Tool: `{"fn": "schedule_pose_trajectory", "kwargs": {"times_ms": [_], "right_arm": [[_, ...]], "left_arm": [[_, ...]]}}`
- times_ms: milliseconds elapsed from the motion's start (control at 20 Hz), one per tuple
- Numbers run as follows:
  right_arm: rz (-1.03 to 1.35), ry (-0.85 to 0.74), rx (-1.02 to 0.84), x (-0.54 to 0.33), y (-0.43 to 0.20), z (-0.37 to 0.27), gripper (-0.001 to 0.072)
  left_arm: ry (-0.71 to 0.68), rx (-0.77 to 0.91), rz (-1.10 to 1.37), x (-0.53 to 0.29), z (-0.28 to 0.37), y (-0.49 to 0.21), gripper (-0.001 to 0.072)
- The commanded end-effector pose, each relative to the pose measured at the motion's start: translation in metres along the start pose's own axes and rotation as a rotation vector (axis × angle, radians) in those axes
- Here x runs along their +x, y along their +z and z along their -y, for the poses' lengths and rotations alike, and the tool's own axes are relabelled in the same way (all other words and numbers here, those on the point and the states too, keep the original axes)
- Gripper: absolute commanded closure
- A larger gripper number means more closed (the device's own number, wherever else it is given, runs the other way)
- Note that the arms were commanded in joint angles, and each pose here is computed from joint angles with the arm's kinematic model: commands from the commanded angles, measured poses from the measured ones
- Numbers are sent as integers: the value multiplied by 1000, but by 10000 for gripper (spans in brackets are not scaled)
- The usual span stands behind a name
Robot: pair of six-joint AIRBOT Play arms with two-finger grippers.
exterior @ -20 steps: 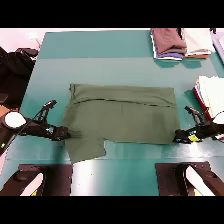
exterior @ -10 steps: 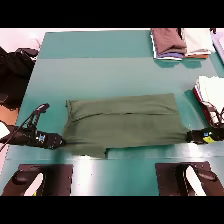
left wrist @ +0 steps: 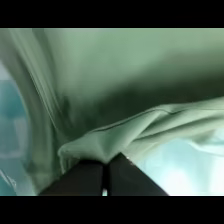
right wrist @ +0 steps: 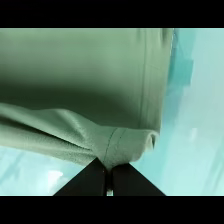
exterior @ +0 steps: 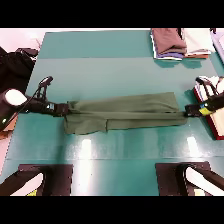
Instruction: Fold the shirts.
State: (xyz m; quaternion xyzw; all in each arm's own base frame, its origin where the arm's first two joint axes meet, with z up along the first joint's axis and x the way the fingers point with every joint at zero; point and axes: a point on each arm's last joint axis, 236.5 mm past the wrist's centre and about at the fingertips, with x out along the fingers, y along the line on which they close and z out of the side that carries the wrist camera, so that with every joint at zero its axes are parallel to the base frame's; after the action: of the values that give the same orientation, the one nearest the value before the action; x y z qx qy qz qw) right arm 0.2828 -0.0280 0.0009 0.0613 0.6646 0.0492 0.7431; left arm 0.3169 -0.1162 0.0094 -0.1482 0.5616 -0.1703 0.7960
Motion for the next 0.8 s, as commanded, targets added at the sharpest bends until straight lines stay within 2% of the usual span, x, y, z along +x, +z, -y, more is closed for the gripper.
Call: {"fn": "schedule_pose_trajectory", "kwargs": {"times_ms": [0,250,300,350,400,450,550,600,650,700,750], "right_arm": [[17,12,-23,15,52,-13,685],[65,117,11,23,100,-31,676],[92,150,33,22,110,-33,570],[126,178,53,19,120,-33,404],[161,209,81,14,129,-30,341],[189,243,98,9,134,-29,252],[190,264,110,2,128,-11,229],[162,270,116,2,118,0,220],[130,282,142,5,103,14,220],[95,294,176,10,88,27,211],[76,309,218,18,74,40,169]], "left_arm": [[30,-9,65,25,-16,45,683],[45,-18,145,27,-22,69,679],[44,-30,146,27,-22,69,501],[43,-52,147,27,-22,69,181],[42,-66,148,27,-21,70,130],[39,-59,151,24,-19,72,217],[26,-42,153,15,-11,80,421],[20,-32,153,10,-6,83,571],[15,-25,154,6,-3,86,680],[3,-28,161,3,1,89,682],[-17,-40,166,3,5,91,683]]}}
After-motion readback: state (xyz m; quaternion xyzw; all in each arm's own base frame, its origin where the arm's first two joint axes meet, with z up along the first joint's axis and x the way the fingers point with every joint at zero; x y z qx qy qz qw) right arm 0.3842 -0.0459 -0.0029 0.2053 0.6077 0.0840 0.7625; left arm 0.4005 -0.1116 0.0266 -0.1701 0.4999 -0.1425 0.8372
